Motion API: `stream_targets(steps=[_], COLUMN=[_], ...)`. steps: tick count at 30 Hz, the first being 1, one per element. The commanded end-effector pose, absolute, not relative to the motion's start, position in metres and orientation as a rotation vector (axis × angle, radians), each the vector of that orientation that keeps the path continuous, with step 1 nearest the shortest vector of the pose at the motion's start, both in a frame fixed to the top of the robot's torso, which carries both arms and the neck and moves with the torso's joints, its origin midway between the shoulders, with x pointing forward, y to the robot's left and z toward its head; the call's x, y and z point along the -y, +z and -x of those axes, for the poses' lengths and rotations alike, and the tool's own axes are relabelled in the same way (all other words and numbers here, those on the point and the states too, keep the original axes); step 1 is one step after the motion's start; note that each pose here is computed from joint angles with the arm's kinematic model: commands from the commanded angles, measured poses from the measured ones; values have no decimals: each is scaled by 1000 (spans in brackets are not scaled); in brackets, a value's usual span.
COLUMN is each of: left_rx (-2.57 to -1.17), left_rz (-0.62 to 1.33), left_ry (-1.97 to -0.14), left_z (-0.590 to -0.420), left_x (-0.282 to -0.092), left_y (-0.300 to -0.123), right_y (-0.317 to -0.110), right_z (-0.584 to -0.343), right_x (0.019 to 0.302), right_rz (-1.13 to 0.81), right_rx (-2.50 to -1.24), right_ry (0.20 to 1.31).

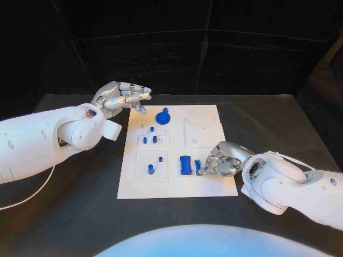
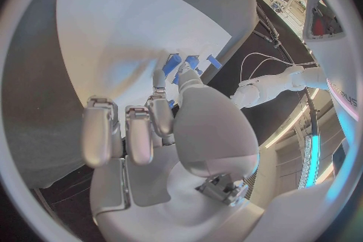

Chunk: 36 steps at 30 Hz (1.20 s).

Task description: Assemble the parts on the task board

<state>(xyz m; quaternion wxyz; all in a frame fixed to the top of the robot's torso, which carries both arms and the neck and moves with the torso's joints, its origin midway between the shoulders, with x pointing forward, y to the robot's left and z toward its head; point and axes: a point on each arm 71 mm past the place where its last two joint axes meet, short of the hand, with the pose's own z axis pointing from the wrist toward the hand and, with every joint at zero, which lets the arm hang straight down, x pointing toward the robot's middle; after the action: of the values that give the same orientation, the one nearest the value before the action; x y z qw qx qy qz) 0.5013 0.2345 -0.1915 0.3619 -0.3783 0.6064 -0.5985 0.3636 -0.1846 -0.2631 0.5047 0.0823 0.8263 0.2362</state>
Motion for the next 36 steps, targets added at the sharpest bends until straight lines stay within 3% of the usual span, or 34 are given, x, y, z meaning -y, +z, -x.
stream_targets(steps=[1,24,31,36], left_rx=[-1564,-1562,-1558,-1531], left_rz=[971,970,969,954], left_ry=[-1559,-1559,-1560,-1576], left_z=[-501,-501,-502,-502], left_x=[-233,-232,-232,-232], left_y=[-190,-190,-190,-188], right_y=[-265,-267,-262,-260], right_z=[-365,-372,-369,-372], right_x=[183,179,178,188], right_rz=[-179,-199,-188,-254], right_rx=[-2010,-1965,-1938,-1920], right_ry=[575,573,689,842])
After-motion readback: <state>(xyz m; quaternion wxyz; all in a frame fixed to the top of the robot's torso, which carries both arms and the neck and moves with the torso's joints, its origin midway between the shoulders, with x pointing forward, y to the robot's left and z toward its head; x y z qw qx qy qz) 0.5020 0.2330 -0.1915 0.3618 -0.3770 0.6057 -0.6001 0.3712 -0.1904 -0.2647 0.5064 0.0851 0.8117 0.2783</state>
